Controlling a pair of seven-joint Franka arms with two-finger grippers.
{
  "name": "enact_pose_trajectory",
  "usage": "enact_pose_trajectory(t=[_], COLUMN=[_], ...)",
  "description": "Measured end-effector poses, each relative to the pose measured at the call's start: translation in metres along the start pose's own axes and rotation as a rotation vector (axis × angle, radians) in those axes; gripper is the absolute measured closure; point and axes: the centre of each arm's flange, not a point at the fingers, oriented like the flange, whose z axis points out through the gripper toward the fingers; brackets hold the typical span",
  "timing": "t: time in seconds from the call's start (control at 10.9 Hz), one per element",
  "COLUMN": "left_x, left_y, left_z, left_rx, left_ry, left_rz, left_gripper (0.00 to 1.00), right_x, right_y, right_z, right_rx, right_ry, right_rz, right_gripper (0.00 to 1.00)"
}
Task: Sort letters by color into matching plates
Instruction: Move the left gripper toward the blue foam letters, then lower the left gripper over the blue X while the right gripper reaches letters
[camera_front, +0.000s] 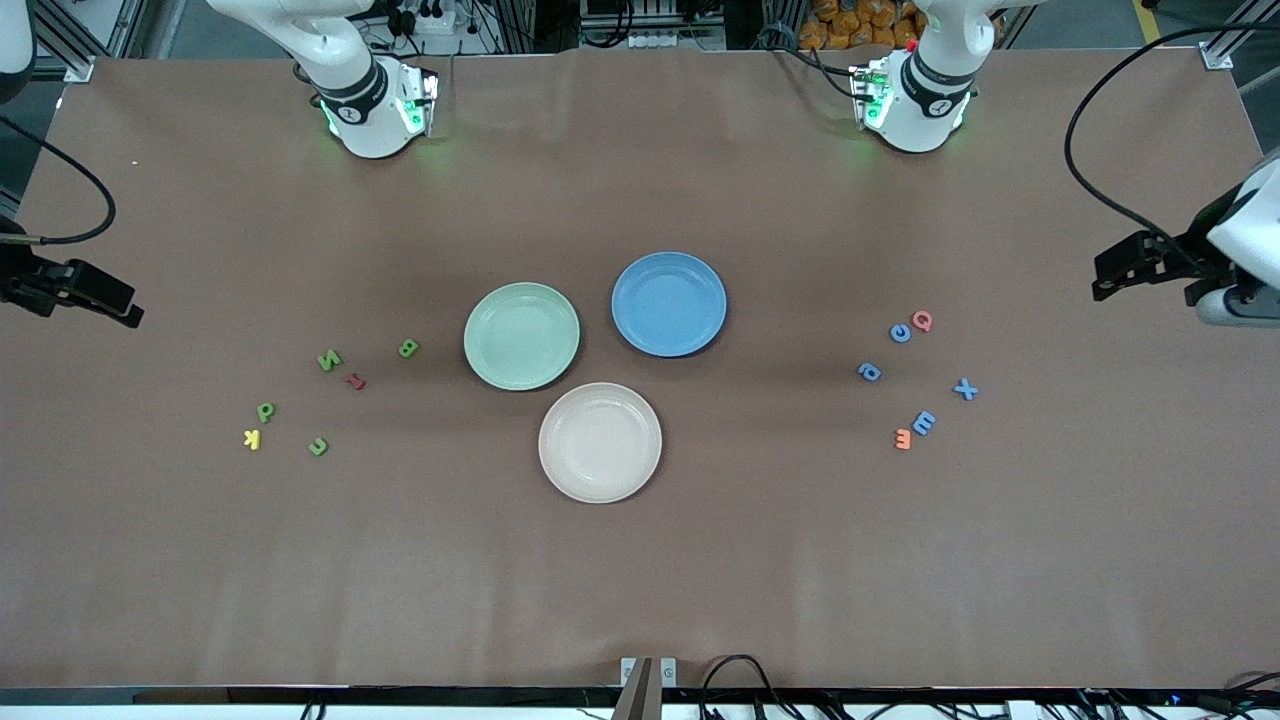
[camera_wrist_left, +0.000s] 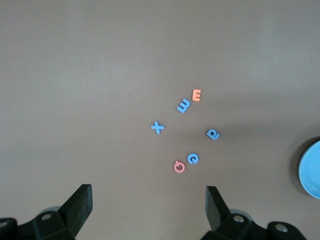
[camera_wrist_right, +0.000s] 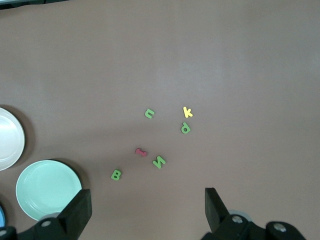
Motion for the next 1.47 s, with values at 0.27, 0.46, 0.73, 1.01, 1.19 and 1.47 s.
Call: enact_pose_trajectory(t=[0.27,0.46,0.73,1.01,1.19,1.47], left_x=[0.008,0.009,0.014,0.015,0.013,0.014], left_y=[0.002,0.004,0.004,0.005,0.009,0.008], left_z=[0.049,0.081,0.134,0.196,0.212,0.227], left_rx=[-0.002,-0.003,-0.011,-0.019,-0.021,-0.008], left_ry=[0.006,0.007,-0.015,0.005,0.005,-0.003], left_rz=[0.005,0.008,0.009,0.013,0.018,0.033], left_gripper=[0.0,0.0,0.0,0.0,0.0,0.0], right_x=[0.001,0.001,0.001,0.001,0.002,0.002], right_y=[0.0,0.0,-0.001,-0.001,-0.001,-0.001], right_z=[0.0,0.0,0.0,0.0,0.0,0.0], right_rx=[0.0,0.001,0.001,0.001,0.001,0.001], right_ry=[0.004,0.007,0.008,0.008,0.013,0.015], right_rz=[0.0,-0.001,-0.001,-0.001,-0.001,-0.001], right_gripper=[0.0,0.0,0.0,0.0,0.0,0.0])
